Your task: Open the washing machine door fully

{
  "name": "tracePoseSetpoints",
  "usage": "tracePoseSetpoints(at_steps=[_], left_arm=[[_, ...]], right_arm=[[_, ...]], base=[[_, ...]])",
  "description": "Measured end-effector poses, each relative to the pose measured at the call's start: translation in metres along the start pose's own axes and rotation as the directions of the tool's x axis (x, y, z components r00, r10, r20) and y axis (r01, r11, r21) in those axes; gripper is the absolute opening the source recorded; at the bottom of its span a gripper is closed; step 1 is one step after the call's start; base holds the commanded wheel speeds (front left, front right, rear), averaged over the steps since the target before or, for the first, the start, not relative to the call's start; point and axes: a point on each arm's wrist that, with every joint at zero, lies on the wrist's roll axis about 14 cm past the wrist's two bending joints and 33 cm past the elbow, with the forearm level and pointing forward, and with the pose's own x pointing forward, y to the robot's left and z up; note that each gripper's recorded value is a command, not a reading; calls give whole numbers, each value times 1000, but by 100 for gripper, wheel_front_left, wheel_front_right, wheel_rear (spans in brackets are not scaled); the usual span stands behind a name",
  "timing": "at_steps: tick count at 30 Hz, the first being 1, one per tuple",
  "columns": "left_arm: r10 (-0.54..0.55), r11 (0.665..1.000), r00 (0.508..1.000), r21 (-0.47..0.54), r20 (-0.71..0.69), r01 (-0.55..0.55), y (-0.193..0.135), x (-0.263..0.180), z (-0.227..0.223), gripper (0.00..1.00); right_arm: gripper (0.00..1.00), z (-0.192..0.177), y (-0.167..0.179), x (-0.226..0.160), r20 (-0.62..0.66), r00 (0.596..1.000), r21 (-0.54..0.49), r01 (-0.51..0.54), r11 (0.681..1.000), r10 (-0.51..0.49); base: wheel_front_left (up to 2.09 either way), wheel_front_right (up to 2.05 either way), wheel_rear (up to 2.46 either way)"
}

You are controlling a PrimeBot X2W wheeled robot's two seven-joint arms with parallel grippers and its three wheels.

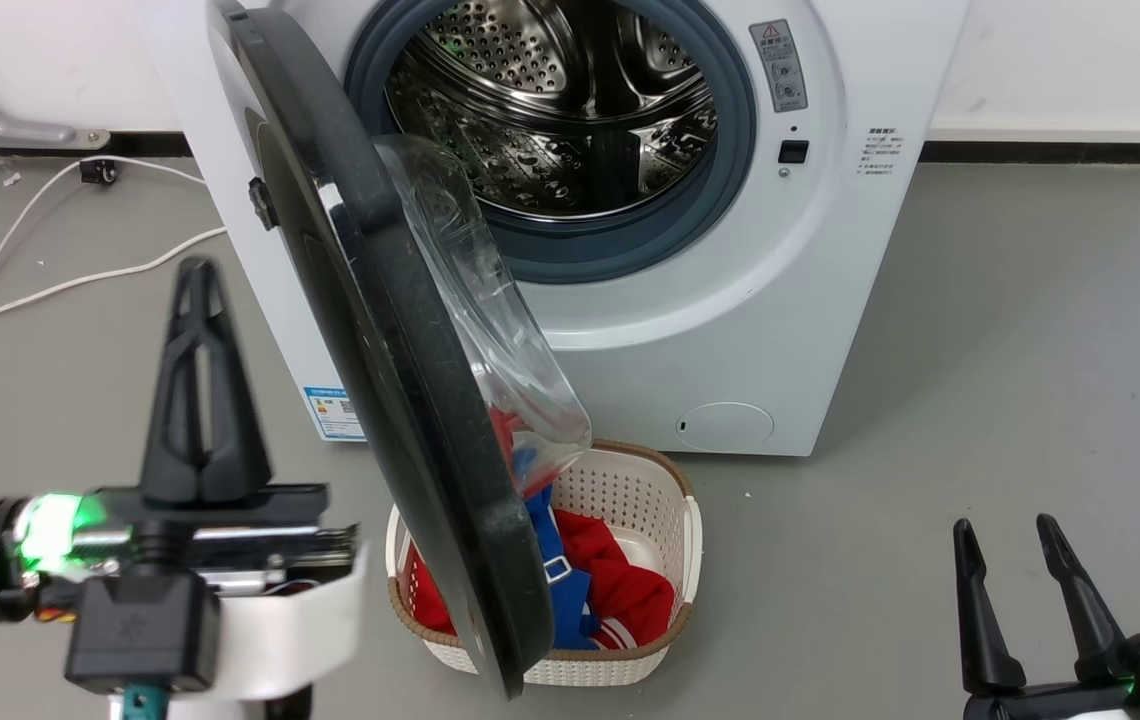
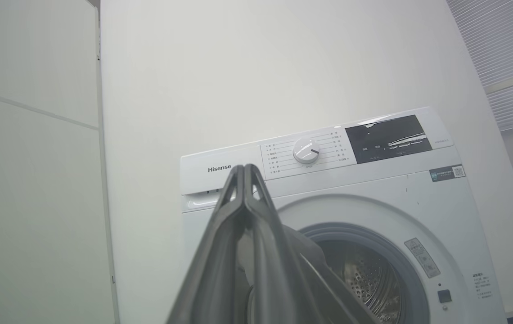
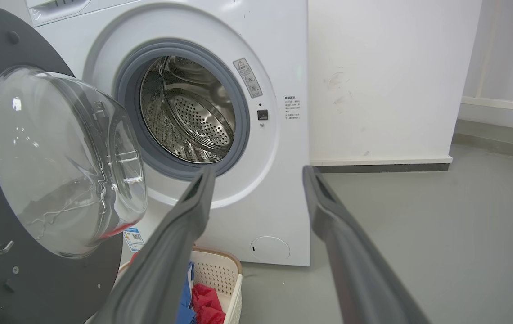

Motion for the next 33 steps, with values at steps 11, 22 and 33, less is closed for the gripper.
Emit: tracePoseSetpoints(at_steps=[11, 22, 33], left_arm=[[-234, 957, 952, -129, 198, 262, -80, 12, 55, 0], [-415, 867, 909, -285, 39, 408, -142, -25, 14, 0], [-558, 791, 812, -404, -168, 460, -180, -86, -40, 0]], right_arm=[[100, 1, 5, -2, 1, 1000, -11, -13, 1000, 13], [100, -1, 4, -2, -6, 1000, -28, -13, 1000, 13], [100, -7, 6, 4, -23, 999, -36, -24, 999, 23]], base=[[0, 0, 0], [0, 0, 0], [0, 0, 0]])
